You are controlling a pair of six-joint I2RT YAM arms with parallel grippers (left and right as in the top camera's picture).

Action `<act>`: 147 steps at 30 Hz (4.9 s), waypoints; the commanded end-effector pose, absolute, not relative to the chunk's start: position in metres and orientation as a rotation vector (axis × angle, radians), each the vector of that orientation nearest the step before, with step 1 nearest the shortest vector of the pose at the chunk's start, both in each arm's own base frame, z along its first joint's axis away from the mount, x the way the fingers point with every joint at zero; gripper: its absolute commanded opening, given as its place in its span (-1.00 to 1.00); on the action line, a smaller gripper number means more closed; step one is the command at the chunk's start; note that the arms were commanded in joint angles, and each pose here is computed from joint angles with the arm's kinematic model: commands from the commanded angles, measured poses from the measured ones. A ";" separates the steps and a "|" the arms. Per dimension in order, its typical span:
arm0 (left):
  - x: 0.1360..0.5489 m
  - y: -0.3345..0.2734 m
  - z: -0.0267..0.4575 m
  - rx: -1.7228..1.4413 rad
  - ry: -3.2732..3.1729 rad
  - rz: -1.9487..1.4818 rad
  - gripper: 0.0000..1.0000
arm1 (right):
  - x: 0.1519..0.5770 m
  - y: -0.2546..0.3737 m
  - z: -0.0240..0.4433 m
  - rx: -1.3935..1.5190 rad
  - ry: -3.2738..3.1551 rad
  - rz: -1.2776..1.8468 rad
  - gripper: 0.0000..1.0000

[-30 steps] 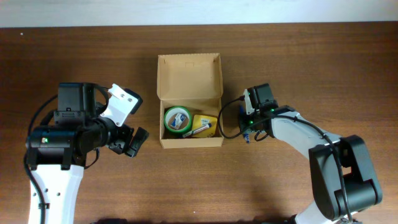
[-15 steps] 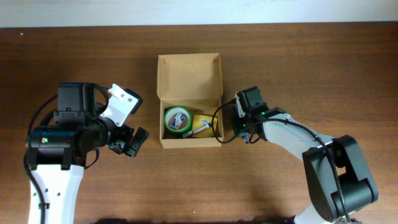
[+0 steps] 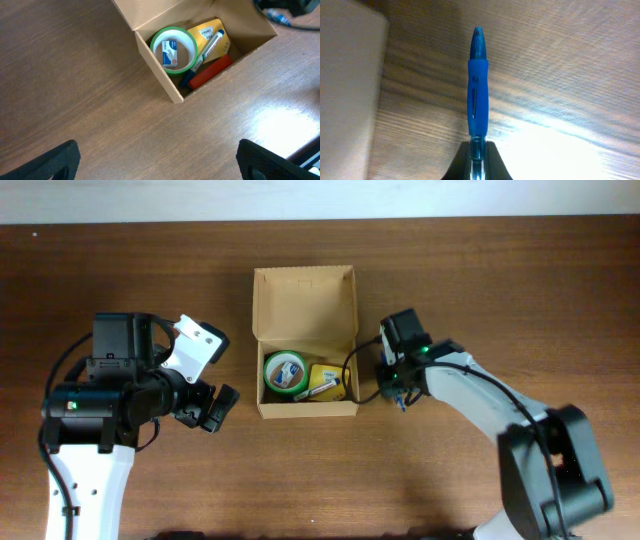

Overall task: Pack container
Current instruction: 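Lift the blue pen and carry it into the box, then lower the pen into the box and open the right gripper, then raise both grippers to the box lid's far edge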

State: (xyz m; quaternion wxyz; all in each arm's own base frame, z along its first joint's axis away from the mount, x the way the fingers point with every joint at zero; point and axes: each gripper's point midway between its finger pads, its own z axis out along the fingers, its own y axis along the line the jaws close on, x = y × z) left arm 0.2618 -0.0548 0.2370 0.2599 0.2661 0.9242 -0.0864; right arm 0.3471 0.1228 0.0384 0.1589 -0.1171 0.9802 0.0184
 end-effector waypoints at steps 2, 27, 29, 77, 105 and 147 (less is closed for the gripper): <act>0.263 -0.053 0.236 0.701 2.511 -0.231 0.99 | 0.373 0.122 0.123 -0.224 2.601 0.038 -0.92; 0.263 -0.053 0.236 0.701 2.511 -0.232 0.99 | 0.323 0.278 0.180 -1.329 2.038 0.339 -0.92; 0.263 -0.053 0.236 0.701 2.511 -0.232 0.99 | 0.320 0.285 0.167 -1.419 2.012 0.322 -0.92; 0.263 -0.053 0.236 0.701 2.511 -0.232 0.99 | 0.298 0.299 0.125 -1.731 1.953 0.304 -0.46; 0.266 -0.030 0.232 0.683 2.553 -0.055 0.99 | 0.323 0.253 0.263 -0.897 2.254 0.377 -0.92; 0.319 -0.095 0.292 0.758 2.101 -0.425 0.99 | 0.335 0.152 0.231 -0.477 2.592 0.330 -0.84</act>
